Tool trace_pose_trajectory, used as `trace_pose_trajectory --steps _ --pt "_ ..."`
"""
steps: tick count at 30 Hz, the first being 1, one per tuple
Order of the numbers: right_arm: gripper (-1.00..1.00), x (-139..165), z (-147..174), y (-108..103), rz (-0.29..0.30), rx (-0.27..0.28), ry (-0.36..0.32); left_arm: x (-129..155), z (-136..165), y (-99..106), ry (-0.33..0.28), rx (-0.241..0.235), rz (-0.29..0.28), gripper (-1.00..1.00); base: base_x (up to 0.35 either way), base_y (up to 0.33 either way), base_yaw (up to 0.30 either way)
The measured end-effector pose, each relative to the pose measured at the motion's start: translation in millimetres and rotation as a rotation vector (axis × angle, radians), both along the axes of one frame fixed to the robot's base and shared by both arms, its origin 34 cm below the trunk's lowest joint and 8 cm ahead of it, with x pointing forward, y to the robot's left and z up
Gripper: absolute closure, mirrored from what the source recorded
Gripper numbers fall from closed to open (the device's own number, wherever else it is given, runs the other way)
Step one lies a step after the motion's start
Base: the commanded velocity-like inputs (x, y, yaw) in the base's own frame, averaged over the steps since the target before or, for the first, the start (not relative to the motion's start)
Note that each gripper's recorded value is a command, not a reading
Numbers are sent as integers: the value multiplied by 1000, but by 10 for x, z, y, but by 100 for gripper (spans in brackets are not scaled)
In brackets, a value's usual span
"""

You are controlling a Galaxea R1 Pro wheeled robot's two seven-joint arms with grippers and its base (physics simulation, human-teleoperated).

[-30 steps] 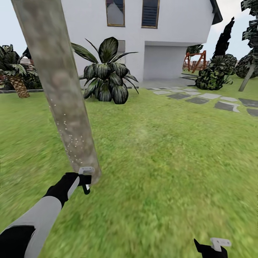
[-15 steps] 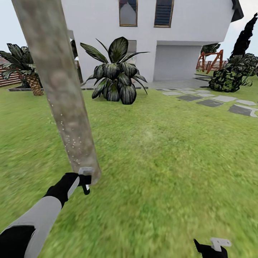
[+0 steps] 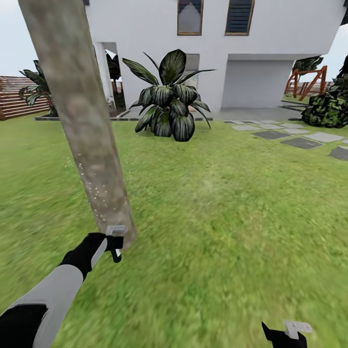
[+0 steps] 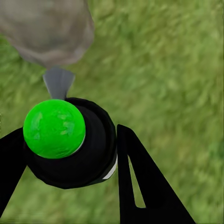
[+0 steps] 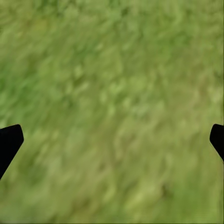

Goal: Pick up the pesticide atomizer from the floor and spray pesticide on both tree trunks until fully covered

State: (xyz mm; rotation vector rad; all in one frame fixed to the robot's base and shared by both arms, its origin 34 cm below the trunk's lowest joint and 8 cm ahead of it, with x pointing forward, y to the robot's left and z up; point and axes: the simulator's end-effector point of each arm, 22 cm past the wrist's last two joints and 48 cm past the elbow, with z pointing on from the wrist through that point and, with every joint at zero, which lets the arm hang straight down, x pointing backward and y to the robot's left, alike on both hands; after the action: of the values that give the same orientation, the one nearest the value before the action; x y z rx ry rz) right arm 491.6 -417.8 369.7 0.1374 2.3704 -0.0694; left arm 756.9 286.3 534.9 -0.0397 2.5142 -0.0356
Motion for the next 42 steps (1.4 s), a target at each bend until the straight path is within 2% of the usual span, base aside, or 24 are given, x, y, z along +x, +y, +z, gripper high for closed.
trace_pose_trajectory --steps 14,28,36,42 --pt "-100 1 1 0 0 0 -1 -5 -6 1 2 -1 1 100 175 -284 57" --pt "-100 -4 -3 2 0 0 1 -2 -3 27 1 6 8 100 174 -279 272" --pt "-100 -3 -2 1 0 0 1 -2 -2 35 1 7 11 100 -165 -177 277" --pt "-100 -2 -2 1 0 0 1 -5 -6 33 2 8 11 100 185 -265 258"
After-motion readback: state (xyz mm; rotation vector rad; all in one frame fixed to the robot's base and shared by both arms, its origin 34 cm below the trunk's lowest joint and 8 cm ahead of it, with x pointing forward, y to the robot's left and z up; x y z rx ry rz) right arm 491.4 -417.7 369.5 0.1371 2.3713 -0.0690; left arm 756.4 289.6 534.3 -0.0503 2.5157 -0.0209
